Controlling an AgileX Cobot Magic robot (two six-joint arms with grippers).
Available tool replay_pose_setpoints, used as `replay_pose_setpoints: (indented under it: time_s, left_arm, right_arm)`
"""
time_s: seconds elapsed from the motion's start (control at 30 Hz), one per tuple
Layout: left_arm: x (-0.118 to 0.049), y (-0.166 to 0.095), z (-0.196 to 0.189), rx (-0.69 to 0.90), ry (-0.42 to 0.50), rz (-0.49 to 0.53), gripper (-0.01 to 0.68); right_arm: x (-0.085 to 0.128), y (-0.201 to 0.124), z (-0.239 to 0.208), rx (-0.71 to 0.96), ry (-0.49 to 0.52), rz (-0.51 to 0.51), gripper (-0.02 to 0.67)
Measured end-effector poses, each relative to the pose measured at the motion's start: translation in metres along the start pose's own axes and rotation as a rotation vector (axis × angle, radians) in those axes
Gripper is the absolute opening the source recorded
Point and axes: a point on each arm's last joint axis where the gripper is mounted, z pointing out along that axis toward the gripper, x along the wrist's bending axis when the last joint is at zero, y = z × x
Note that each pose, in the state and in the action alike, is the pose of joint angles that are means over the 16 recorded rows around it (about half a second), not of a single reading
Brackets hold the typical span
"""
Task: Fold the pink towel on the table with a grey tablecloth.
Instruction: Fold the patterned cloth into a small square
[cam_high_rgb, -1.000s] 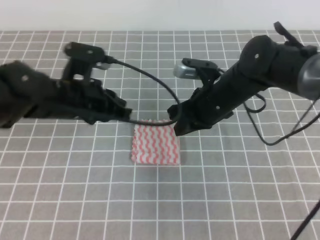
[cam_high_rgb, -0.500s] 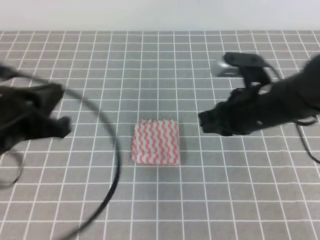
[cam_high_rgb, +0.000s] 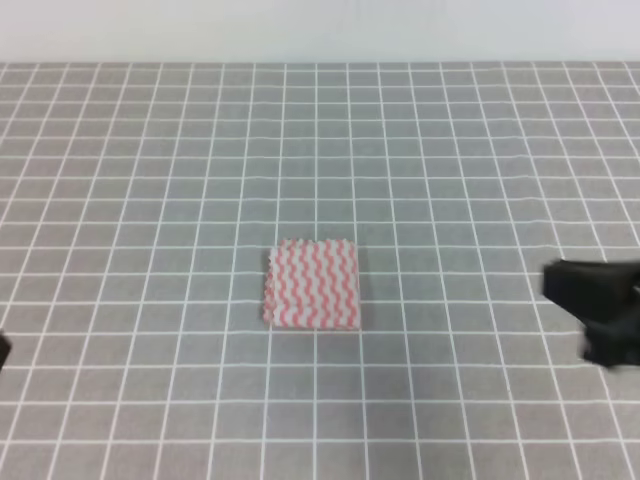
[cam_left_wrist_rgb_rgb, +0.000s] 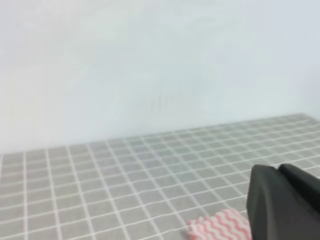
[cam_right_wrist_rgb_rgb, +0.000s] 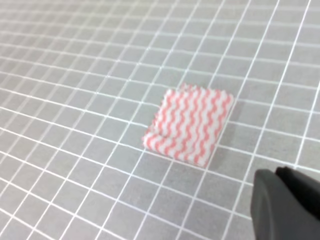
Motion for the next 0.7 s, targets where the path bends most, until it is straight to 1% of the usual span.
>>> replay_pose_setpoints:
  time_s: [0.17,0.33,0.53,0.7]
  left_arm:
    - [-0.001,-0.027,-0.017,-0.039,-0.009,0.004,-0.003]
    - [0.001,-0.049,-0.022,-0.042,0.004,0.002,-0.003]
    - [0.004,-0.068,-0.022,-0.018,0.026,-0.002,-0.003]
    - [0.005,-0.072,-0.021,-0.011,0.032,-0.005,-0.004]
  right_arm:
    - [-0.001,-0.026,-0.038,-0.12,0.009,-0.041,-0.015]
    - [-0.006,-0.052,-0.065,-0.265,0.005,-0.086,-0.015]
    - [-0.015,-0.078,-0.078,-0.421,-0.021,-0.125,-0.015]
    - [-0.024,-0.094,-0.079,-0.505,-0.053,-0.139,-0.015]
